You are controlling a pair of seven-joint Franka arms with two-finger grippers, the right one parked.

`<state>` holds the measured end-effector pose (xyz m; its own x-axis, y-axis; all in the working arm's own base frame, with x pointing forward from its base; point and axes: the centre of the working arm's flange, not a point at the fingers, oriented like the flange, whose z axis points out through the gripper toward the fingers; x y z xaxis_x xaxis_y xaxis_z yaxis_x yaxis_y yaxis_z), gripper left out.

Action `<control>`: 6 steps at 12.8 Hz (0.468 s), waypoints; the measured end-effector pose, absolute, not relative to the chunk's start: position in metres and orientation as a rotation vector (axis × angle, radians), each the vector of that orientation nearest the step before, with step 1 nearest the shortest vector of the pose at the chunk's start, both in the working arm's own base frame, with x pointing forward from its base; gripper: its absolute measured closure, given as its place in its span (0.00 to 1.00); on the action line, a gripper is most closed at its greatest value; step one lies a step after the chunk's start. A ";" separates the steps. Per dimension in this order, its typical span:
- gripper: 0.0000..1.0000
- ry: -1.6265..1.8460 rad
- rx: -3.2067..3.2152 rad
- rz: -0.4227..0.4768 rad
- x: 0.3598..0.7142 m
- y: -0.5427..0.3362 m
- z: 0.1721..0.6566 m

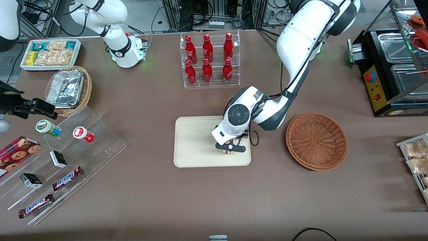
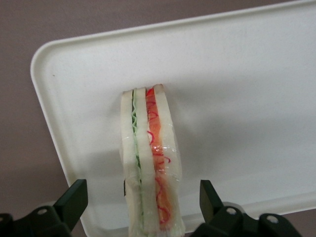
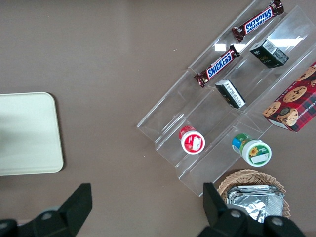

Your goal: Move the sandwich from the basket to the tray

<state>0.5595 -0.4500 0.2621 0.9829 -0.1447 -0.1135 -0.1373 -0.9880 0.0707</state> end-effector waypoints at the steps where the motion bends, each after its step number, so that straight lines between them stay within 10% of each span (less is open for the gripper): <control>1: 0.00 -0.210 3.071 -0.185 0.560 -0.449 0.270; 6: 0.00 -0.165 3.080 -0.138 0.573 -0.437 0.323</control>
<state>0.5726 -0.4366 0.3231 0.9904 -0.1087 -0.0860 -0.1039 -0.9929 0.0586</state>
